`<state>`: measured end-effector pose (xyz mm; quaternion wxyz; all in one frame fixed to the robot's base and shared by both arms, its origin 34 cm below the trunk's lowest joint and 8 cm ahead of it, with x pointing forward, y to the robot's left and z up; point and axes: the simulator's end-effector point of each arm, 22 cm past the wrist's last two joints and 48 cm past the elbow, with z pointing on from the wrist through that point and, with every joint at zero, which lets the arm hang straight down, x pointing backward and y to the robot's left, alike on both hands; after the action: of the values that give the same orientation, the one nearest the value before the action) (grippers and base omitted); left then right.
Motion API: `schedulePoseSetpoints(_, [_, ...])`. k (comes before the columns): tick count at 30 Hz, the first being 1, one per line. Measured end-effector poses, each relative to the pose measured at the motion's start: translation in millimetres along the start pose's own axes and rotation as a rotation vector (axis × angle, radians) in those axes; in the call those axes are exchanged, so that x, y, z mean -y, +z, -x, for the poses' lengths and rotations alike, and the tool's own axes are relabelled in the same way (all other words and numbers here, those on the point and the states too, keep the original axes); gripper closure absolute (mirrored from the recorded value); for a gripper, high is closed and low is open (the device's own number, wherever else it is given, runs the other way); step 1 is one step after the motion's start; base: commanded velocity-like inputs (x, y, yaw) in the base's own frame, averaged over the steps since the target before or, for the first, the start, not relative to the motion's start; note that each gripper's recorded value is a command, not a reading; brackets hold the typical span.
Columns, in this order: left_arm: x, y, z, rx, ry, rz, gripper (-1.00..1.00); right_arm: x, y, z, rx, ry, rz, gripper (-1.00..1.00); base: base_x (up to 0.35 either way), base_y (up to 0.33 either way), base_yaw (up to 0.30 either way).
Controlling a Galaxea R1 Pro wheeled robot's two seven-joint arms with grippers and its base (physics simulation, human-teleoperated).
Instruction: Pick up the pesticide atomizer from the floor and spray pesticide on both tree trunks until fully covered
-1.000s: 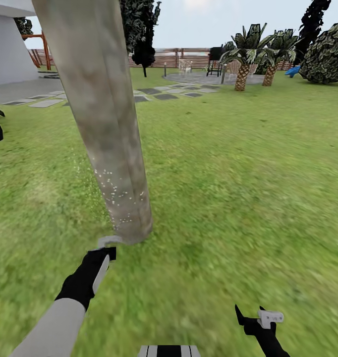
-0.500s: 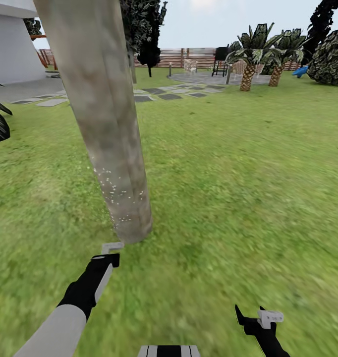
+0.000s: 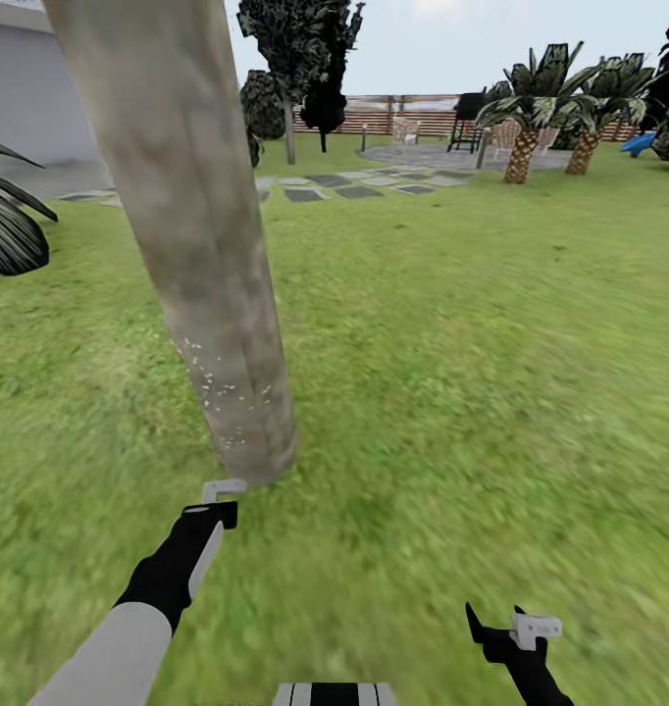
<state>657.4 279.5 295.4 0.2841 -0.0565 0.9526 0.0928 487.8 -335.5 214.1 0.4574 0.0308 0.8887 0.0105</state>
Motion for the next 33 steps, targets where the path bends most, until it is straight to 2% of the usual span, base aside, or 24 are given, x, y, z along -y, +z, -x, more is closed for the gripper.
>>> schedulePoseSetpoints(5, [0.7, -0.1, 0.0, 0.000, 0.000, -0.001, 1.00, 0.0, 0.0, 0.0, 0.000, 0.000, 0.000, -1.00, 0.001, -0.273, 0.255])
schedulePoseSetpoints(15, [0.4, -0.1, 0.0, 0.000, 0.000, -0.001, 1.00, 0.0, 0.0, 0.0, 0.000, 0.000, 0.000, -1.00, 0.000, -0.273, 0.020])
schedulePoseSetpoints(19, [-0.2, 0.0, 0.0, 0.000, 0.000, 0.000, 1.00, 0.0, 0.0, 0.3, 0.001, 0.000, 0.000, -1.00, 0.021, -0.273, 0.219])
schedulePoseSetpoints(27, [-0.5, 0.1, -0.1, 0.000, -0.001, 0.000, 1.00, 0.0, 0.0, 0.3, 0.001, 0.000, 0.000, -1.00, 0.128, -0.263, 0.272])
schedulePoseSetpoints(33, [-0.5, 0.1, 0.0, 0.000, -0.001, 0.001, 1.00, -0.3, 0.0, 0.1, 0.000, 0.000, 0.001, -1.00, 0.161, -0.244, 0.039])
